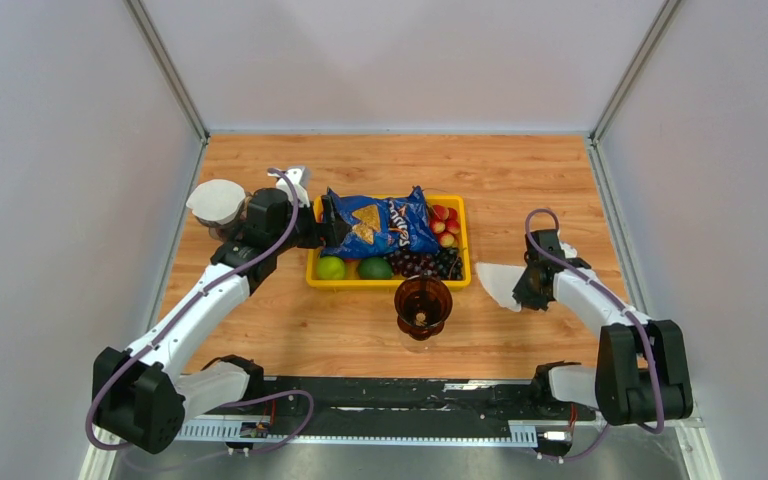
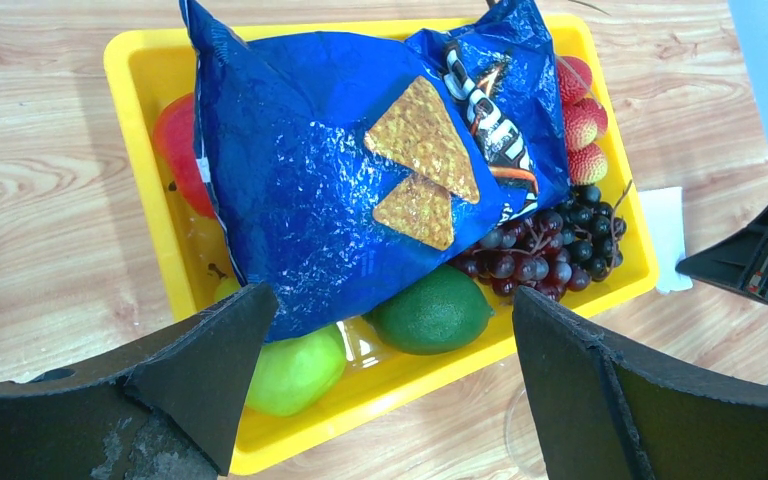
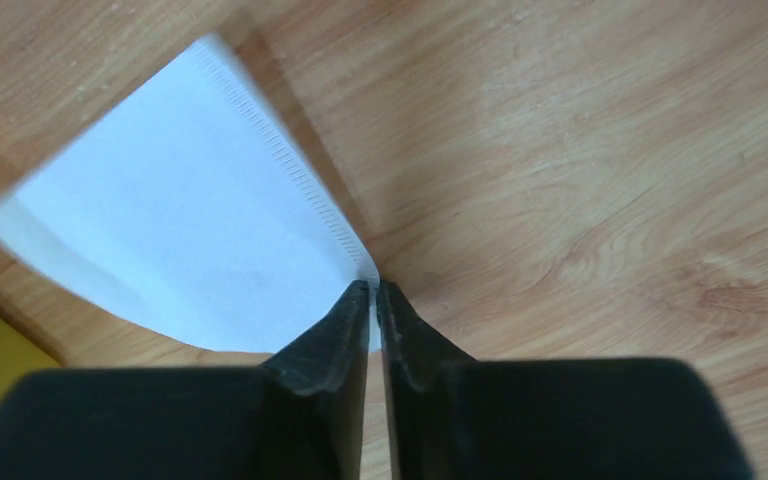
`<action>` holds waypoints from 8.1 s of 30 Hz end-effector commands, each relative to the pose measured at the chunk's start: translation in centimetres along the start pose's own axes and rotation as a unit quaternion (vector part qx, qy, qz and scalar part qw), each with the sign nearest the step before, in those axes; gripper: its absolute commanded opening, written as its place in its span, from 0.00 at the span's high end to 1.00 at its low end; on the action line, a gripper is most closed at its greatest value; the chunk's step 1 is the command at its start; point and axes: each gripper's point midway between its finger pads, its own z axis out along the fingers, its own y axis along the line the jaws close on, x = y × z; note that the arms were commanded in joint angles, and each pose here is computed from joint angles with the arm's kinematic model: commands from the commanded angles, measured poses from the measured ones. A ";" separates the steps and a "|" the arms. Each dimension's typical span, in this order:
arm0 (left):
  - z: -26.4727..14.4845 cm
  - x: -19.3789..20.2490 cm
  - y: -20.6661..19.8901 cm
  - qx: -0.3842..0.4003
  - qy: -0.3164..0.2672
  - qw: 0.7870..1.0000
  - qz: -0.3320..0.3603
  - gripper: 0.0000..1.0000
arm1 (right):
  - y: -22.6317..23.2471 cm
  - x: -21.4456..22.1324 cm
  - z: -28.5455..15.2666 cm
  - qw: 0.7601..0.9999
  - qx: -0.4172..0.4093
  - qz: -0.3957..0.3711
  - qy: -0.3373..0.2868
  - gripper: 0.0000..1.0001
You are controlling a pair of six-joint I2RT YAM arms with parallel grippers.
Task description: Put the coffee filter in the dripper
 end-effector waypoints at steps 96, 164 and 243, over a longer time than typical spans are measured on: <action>-2.5 -6.6 -14.6 0.288 -0.128 0.942 0.115 1.00 | 23.9 -11.4 -24.5 0.819 -0.360 -0.282 -0.347 0.00; -7.1 -4.9 -17.2 0.389 -0.129 0.900 0.147 1.00 | 25.6 -2.7 -28.6 0.680 -0.600 -0.334 -0.257 0.01; 1.7 -4.6 -15.7 0.154 -0.085 0.949 0.261 0.00 | 28.1 -2.7 -23.3 0.843 -0.502 -0.184 -0.064 1.00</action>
